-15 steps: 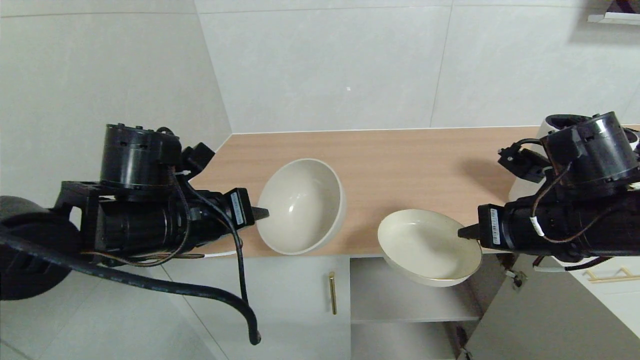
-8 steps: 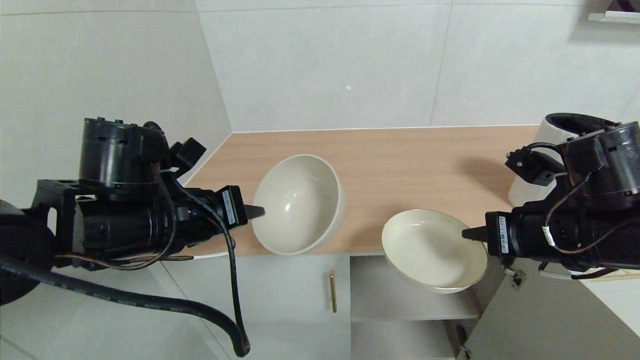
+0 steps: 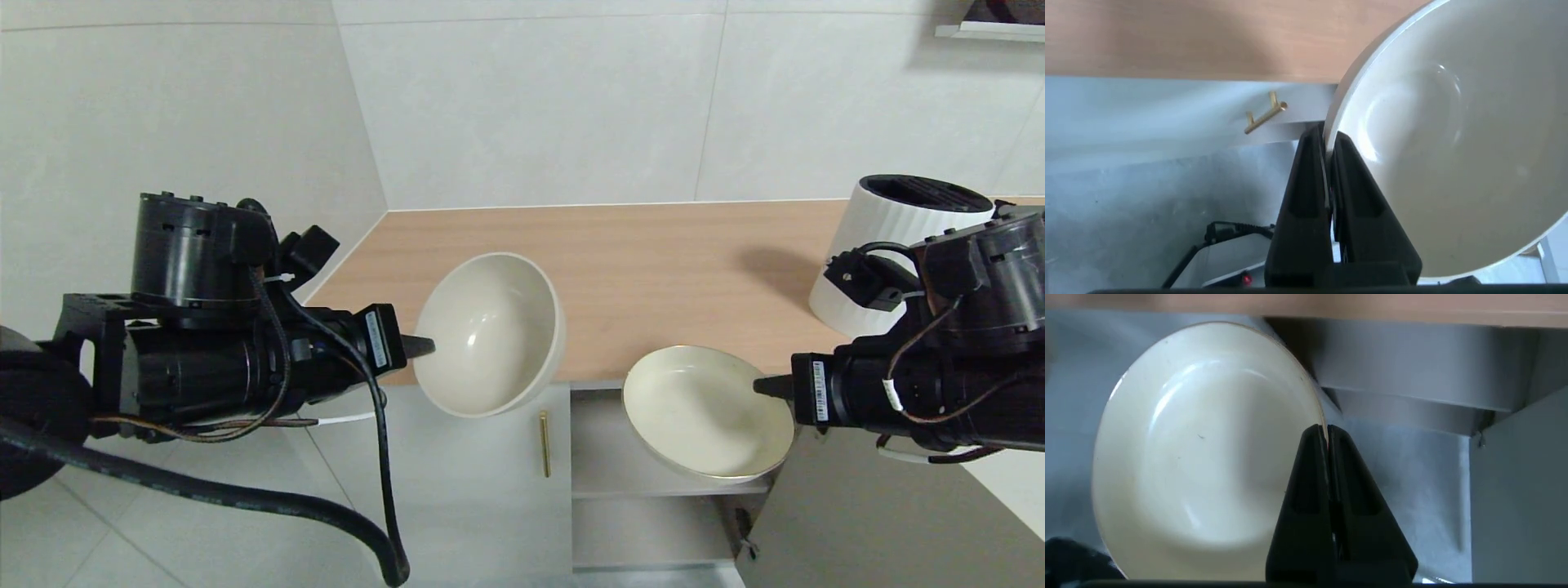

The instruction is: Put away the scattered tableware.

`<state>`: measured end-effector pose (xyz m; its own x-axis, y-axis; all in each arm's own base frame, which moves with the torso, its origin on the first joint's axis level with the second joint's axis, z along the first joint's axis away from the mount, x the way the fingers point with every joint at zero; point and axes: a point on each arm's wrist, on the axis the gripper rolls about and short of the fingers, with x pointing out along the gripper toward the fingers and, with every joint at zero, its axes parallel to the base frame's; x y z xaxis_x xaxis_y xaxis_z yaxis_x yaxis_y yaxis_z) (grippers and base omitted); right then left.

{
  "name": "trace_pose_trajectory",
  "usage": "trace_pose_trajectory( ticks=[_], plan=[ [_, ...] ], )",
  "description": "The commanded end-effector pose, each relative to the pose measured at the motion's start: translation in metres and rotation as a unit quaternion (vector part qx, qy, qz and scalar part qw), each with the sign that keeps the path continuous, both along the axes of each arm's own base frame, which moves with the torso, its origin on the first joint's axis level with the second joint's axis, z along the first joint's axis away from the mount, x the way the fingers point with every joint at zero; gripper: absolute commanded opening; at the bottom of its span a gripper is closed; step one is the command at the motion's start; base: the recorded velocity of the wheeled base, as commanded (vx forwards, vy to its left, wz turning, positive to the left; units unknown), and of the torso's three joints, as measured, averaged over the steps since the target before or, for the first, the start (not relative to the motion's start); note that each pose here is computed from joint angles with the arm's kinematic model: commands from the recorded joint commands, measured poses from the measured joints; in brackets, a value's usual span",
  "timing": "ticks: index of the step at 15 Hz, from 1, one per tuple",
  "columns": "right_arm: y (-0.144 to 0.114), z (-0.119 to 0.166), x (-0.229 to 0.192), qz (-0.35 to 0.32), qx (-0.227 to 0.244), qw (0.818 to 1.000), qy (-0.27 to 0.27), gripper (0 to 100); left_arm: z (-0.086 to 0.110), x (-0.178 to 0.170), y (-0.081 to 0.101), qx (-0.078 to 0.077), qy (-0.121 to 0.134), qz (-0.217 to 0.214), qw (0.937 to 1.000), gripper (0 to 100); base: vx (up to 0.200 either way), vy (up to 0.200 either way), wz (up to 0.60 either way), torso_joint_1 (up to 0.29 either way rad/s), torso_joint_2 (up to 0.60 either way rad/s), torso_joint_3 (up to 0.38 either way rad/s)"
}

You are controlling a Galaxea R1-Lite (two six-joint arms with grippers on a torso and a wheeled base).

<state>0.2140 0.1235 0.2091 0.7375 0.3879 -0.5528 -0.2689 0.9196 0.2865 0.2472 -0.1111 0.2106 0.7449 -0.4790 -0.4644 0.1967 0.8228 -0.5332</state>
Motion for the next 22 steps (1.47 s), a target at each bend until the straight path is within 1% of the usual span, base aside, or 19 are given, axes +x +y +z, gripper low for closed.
trace_pose_trajectory(
  ticks=[1,7,9,22],
  plan=[
    [0.0014,-0.0027,0.0018,0.001,-0.003,1.0,0.005,0,-0.0017,0.0007,-0.0005,0.001,0.003,0.0,1.0,0,0.0,0.0,0.0,0.0,0.0,0.0],
    [0.0025,-0.0062,0.0038,0.001,-0.006,1.0,0.01,0,-0.0022,0.001,-0.0006,0.001,0.004,-0.001,1.0,0,0.0,0.0,0.0,0.0,0.0,0.0],
    [0.0025,-0.0066,0.0037,0.001,-0.007,1.0,0.011,0,-0.0026,0.0012,-0.0007,0.002,0.005,-0.001,1.0,0,0.0,0.0,0.0,-0.063,0.18,0.097],
    [0.0039,-0.0109,0.0062,0.002,-0.012,1.0,0.018,0,-0.0028,-0.0001,-0.0024,0.002,0.006,-0.005,1.0,0,0.0,0.0,0.0,-0.186,0.46,0.275]
  ],
)
